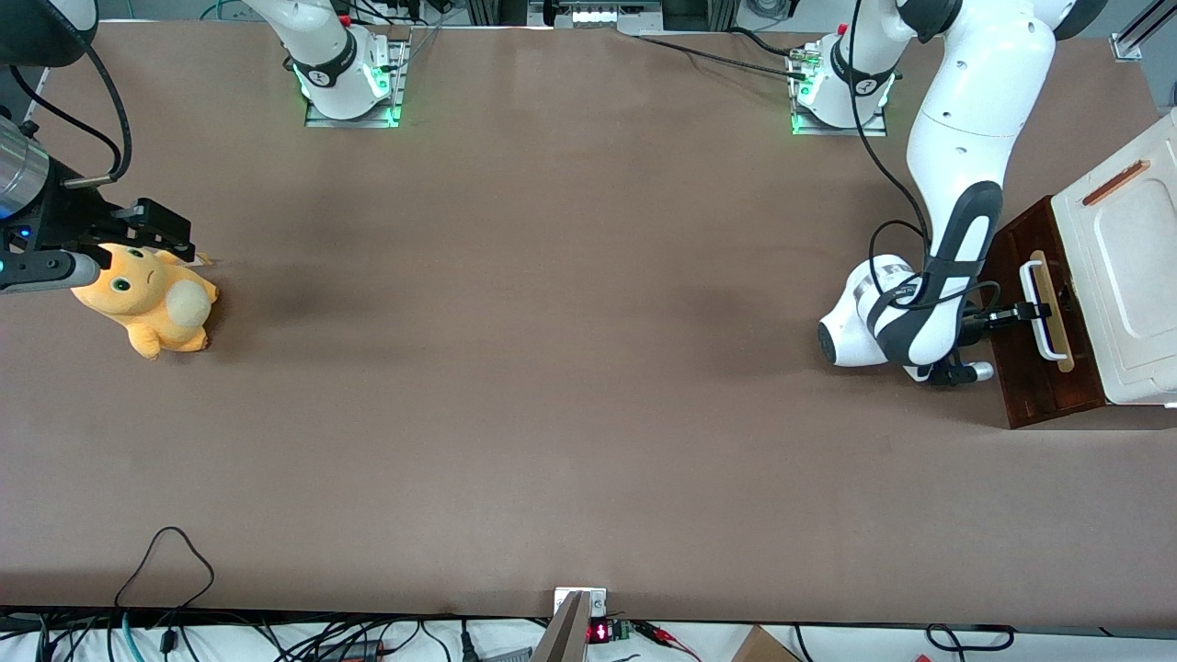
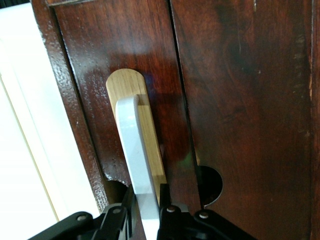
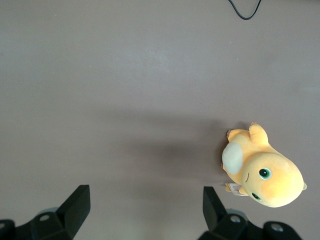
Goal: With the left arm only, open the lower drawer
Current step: 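Close the left gripper on the white handle bar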
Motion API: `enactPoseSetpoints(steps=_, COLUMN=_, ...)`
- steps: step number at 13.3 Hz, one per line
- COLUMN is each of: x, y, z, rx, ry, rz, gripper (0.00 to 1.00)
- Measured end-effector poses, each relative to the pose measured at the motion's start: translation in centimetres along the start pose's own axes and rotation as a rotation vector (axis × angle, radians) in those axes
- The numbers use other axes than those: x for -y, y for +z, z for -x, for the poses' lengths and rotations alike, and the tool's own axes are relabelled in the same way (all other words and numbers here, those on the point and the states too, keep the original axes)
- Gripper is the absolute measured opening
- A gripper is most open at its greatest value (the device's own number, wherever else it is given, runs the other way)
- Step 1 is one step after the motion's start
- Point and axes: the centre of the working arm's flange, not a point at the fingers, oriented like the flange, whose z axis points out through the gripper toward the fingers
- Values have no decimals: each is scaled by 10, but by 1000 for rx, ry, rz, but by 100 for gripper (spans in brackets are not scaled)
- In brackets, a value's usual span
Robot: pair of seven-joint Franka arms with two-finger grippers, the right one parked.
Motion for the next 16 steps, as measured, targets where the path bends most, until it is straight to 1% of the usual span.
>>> enactPoseSetpoints(steps=3, x=0, y=0, z=0, rx=1, ry=-11, rz=-1, gripper=21)
enactPoseSetpoints(steps=5, x=0, y=3, z=0, rx=7, ry=-5, rz=-3, gripper=27)
enactPoseSetpoints(steps=6, x=0, y=6, z=0, rx=13, ry=-4, rz=-4, gripper=27)
enactPoseSetpoints(steps=7, x=0, y=9, z=0, rx=19, ry=-3, rz=-3, gripper=33)
enactPoseSetpoints(steps=8, x=0, y=11, z=0, rx=23, ry=-2, rz=-2, gripper=42)
enactPoseSetpoints(steps=9, x=0, y=12, z=0, rx=25, ry=-2, rz=-2, gripper=42)
enactPoseSetpoints(steps=10, x=0, y=13, z=0, rx=25, ry=-1, rz=-2, gripper=44)
enactPoseSetpoints(steps=11, x=0, y=13, z=0, rx=25, ry=-1, rz=-2, gripper=43)
enactPoseSetpoints(steps=12, x=0, y=12, z=0, rx=25, ry=-1, rz=-2, gripper=35)
enactPoseSetpoints(steps=13, x=0, y=12, z=0, rx=25, ry=-1, rz=-2, gripper=34)
enactPoseSetpoints(steps=14, x=1, y=11, z=0, rx=25, ry=-2, rz=-6, gripper=27)
enactPoseSetpoints(steps=15, x=0, y=10, z=0, rx=23, ry=0, rz=-4, gripper=23)
enactPoseSetpoints(steps=16, x=-1, y=10, z=0, rx=22, ry=1, rz=-3, gripper=23)
